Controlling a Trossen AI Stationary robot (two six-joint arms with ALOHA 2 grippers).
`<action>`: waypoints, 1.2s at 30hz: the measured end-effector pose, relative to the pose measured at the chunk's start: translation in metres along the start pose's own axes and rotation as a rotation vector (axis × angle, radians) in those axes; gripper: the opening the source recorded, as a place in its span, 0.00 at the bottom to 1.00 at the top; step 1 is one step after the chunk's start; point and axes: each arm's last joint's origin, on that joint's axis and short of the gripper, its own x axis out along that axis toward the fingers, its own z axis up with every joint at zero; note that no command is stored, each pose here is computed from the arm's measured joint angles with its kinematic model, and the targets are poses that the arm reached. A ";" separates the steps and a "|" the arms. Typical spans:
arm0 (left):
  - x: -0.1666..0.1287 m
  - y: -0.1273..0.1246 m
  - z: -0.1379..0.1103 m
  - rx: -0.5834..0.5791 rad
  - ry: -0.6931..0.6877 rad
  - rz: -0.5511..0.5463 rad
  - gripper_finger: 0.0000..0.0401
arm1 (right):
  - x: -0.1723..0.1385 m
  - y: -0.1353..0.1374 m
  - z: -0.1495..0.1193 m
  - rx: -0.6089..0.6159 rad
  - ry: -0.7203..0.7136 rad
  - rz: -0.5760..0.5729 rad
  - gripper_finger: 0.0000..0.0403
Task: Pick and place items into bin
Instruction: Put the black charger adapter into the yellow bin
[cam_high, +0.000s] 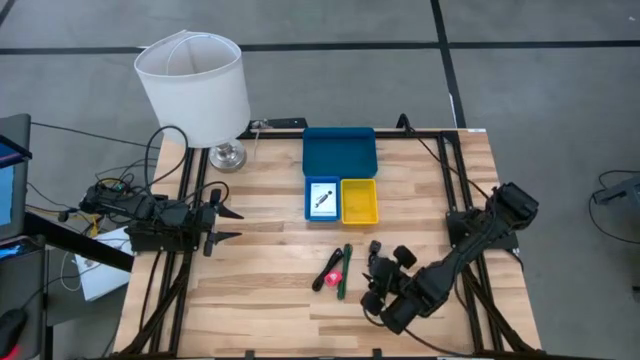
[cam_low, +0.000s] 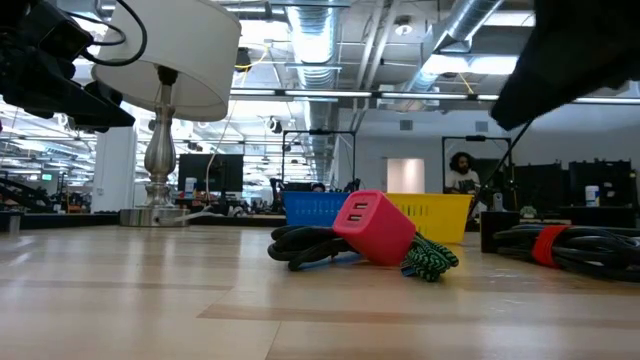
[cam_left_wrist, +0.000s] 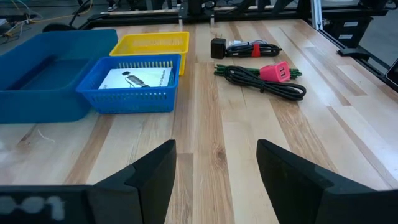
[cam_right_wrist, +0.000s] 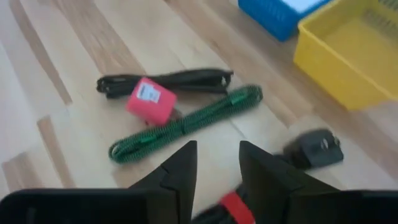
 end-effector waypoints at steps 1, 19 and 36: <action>0.000 0.000 0.000 0.000 0.000 0.000 0.53 | -0.001 -0.001 -0.001 0.007 0.010 -0.006 0.30; 0.000 0.000 0.000 0.000 0.000 0.000 0.53 | 0.005 -0.035 0.001 -0.186 0.226 -0.253 0.59; 0.000 0.000 0.000 0.000 0.000 0.000 0.53 | 0.022 -0.053 -0.038 -0.131 0.068 -0.287 0.57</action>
